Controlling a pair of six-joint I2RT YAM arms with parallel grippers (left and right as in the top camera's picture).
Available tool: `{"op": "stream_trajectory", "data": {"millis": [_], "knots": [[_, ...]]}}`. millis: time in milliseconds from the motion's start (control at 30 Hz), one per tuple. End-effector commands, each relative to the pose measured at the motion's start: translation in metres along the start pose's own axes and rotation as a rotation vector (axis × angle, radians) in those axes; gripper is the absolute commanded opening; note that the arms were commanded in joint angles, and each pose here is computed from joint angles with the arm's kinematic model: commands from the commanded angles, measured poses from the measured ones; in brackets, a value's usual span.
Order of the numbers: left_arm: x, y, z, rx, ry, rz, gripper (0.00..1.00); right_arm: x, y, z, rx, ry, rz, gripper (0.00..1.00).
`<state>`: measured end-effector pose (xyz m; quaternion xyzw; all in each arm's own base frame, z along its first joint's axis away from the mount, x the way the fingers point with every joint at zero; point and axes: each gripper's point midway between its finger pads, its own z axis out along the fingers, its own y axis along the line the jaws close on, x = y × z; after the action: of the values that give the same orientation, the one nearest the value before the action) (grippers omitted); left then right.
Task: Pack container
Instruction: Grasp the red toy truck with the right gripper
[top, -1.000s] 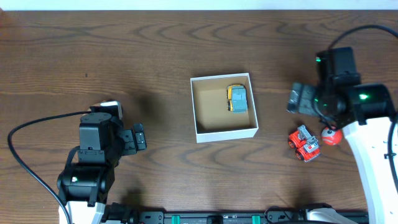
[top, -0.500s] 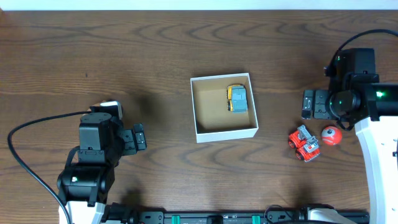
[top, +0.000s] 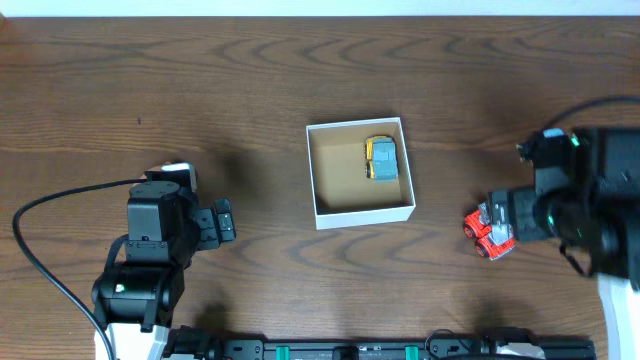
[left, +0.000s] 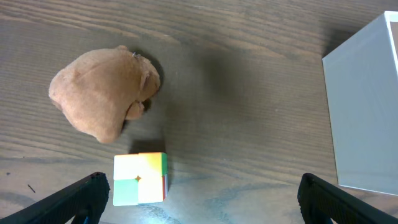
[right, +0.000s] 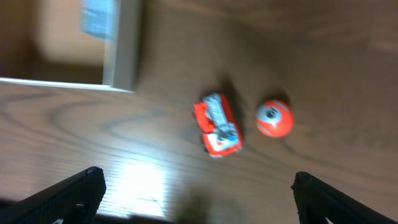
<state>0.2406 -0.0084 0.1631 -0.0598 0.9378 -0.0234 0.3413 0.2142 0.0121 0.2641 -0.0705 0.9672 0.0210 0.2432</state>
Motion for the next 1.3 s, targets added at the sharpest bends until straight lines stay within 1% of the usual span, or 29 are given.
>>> {"op": "stream_trajectory", "data": {"millis": [0,100,200,267,400,467,600,733,967,1267], "knots": [[-0.008,-0.001,-0.005,0.004,-0.021,-0.006,0.98,0.004,0.021,-0.004,-0.118,-0.03,-0.032,0.99],[-0.008,-0.001,-0.005,0.004,-0.021,-0.006,0.98,0.011,0.019,0.01,-0.126,0.004,0.013,0.99],[-0.008,-0.001,-0.005,0.004,-0.021,-0.006,0.98,0.016,0.009,0.039,-0.118,0.035,0.054,0.99],[-0.008,-0.001,-0.005,0.004,-0.021,-0.006,0.98,0.012,-0.004,0.062,-0.095,0.015,0.086,0.99],[-0.008,-0.001,-0.005,0.004,-0.021,-0.006,0.98,0.007,-0.026,0.091,-0.053,-0.025,0.023,0.99],[-0.008,-0.001,-0.005,0.004,-0.021,-0.006,0.98,0.008,-0.035,0.104,-0.044,-0.016,-0.007,0.99],[-0.007,-0.001,-0.005,0.003,-0.017,-0.006,0.98,0.018,-0.045,0.124,-0.06,0.07,-0.066,0.99],[-0.007,-0.001,-0.005,0.003,-0.017,-0.006,0.98,0.042,-0.045,0.147,-0.121,0.217,-0.195,0.99],[-0.007,-0.001,-0.005,0.003,-0.017,-0.006,0.98,0.055,-0.045,0.175,-0.161,0.326,-0.212,0.99],[-0.007,-0.001,-0.005,0.003,-0.017,-0.006,0.98,0.072,-0.05,0.193,-0.16,0.437,-0.215,0.96]]}}
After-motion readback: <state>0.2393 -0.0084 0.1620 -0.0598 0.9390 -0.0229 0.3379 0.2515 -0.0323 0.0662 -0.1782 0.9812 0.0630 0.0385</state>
